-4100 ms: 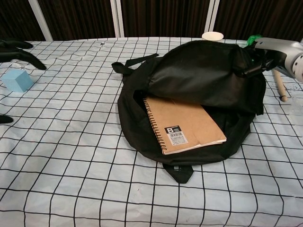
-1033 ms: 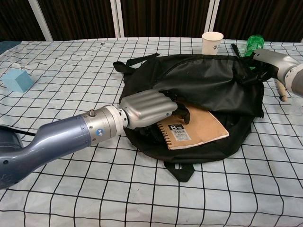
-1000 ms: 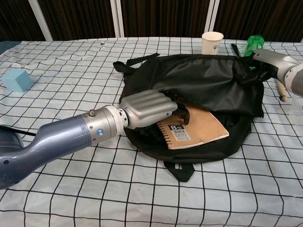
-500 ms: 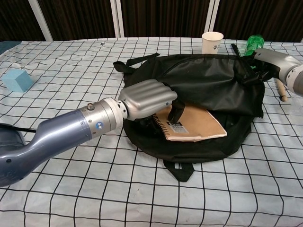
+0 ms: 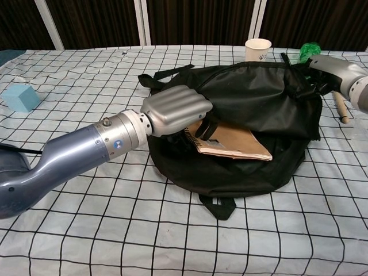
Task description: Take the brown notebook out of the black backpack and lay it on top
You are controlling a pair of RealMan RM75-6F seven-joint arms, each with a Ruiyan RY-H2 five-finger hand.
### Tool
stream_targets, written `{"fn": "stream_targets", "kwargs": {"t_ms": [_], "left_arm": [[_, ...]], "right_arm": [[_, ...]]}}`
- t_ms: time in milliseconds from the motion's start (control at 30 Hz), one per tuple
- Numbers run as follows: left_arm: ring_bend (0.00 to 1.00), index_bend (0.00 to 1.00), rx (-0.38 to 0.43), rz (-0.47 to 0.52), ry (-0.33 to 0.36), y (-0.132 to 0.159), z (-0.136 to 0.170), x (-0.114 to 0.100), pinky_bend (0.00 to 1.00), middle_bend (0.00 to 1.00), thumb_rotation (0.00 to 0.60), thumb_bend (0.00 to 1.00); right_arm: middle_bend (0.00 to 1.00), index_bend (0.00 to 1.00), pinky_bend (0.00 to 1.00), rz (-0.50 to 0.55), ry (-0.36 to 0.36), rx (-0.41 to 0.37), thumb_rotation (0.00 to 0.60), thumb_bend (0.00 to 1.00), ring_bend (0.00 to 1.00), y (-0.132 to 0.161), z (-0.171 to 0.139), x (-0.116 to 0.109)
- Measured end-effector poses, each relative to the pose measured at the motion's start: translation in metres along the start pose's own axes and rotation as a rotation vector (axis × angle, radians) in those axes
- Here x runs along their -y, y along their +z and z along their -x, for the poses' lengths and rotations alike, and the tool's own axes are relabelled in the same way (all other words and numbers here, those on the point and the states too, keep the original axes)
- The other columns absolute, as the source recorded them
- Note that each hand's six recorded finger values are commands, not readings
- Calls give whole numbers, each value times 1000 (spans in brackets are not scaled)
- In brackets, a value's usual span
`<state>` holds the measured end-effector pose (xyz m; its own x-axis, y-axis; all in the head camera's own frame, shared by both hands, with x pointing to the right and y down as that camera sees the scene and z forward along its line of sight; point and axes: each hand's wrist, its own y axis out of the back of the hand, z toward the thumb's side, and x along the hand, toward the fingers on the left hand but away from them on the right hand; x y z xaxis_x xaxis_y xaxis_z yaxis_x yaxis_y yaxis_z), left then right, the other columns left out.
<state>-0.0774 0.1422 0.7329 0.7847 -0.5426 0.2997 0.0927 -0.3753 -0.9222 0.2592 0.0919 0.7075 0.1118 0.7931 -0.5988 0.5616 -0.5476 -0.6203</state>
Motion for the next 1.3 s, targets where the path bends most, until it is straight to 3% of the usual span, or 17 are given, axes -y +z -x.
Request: {"fn": "stream_targets", "kwargs": {"t_ms": [667,933,1300], "left_arm": [[383,633,-9,-23,100,-15,13,-44,344,683,600,479],[405,646,-17,-18,162,-24,22,-74,394,699,600,506],[405,647,-44,20,241,-39,38,-123,388,699,600,508]], "right_arm": [[89,629,122,-2,1,-10,600,565,71,-1,-3,-7],[89,629,122,-11,4,-22,600,565,72,0,-8,-9],[89,629,122,-12,36,-49,600,564,71,4,-20,-8]]}}
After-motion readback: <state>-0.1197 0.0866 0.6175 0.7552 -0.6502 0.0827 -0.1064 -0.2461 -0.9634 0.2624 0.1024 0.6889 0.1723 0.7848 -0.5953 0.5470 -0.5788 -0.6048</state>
